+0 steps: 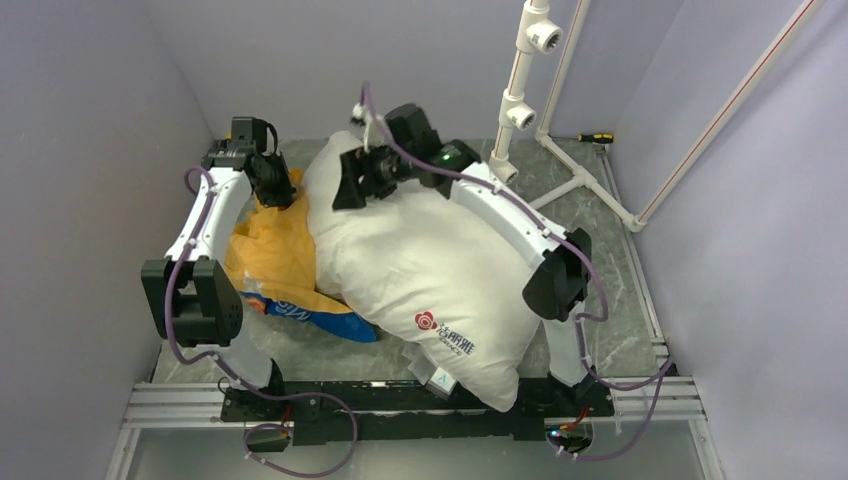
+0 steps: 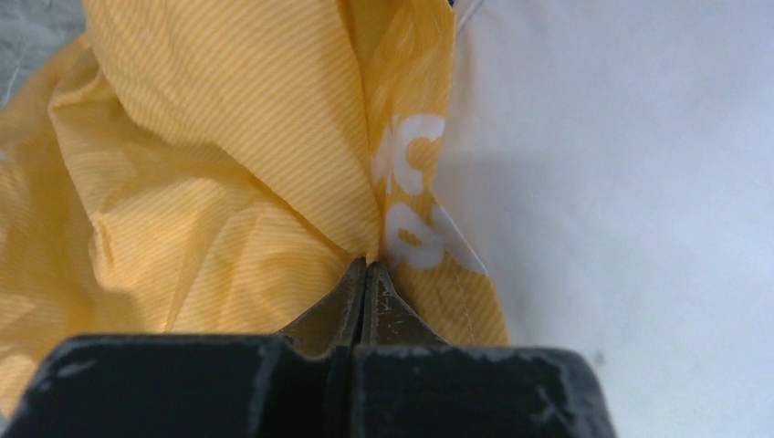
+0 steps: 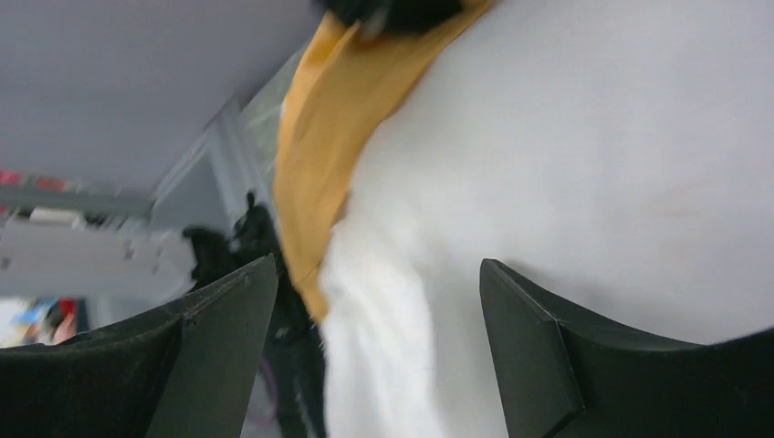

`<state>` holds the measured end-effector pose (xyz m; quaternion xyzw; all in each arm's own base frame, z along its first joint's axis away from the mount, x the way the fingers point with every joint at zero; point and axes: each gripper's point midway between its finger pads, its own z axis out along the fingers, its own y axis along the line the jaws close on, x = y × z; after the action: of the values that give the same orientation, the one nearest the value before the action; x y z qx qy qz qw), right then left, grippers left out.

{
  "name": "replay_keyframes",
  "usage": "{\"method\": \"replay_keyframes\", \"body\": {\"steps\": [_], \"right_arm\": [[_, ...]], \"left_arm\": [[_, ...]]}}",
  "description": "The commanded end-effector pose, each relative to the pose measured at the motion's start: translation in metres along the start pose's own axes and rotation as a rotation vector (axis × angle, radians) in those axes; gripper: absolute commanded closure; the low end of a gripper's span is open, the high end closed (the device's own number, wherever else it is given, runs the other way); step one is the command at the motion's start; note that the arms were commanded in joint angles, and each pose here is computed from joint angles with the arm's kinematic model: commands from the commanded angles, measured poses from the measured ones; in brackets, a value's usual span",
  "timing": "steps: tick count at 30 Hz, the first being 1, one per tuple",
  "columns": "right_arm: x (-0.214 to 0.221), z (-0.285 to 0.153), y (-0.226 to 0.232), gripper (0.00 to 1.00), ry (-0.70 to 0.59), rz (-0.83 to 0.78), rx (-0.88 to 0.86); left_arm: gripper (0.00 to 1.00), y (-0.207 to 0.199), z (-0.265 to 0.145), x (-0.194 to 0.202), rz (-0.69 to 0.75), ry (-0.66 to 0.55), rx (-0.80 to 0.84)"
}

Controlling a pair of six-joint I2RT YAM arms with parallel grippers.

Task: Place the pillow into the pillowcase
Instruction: Stuff the pillow into the pillowcase.

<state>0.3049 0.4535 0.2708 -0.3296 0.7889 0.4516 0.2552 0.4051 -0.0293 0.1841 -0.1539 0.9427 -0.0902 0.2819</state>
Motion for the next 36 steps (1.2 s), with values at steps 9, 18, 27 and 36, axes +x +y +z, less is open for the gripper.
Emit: {"method": "replay_keyframes", "body": {"steps": [9, 18, 27, 36], "right_arm": [[-0.095, 0.027, -0.136, 0.10, -0.312, 0.183, 0.204], [0.004, 0.087, -0.089, 0.64, 0.026, 0.331, -0.179], [0.055, 0.051, -0.012, 1.00, 0.131, 0.289, -0.285], [0.081, 0.061, 0.015, 1.00, 0.203, 0.283, -0.299]], "left_arm": [[1.00, -0.014, -0.030, 0.013, 0.015, -0.032, 0.103], [0.52, 0.011, -0.080, -0.016, 0.039, -0.154, -0.072], [0.27, 0.001, -0.124, -0.057, 0.057, -0.296, -0.073], [0.29, -0.012, -0.093, -0.038, 0.055, -0.121, -0.004]]}}
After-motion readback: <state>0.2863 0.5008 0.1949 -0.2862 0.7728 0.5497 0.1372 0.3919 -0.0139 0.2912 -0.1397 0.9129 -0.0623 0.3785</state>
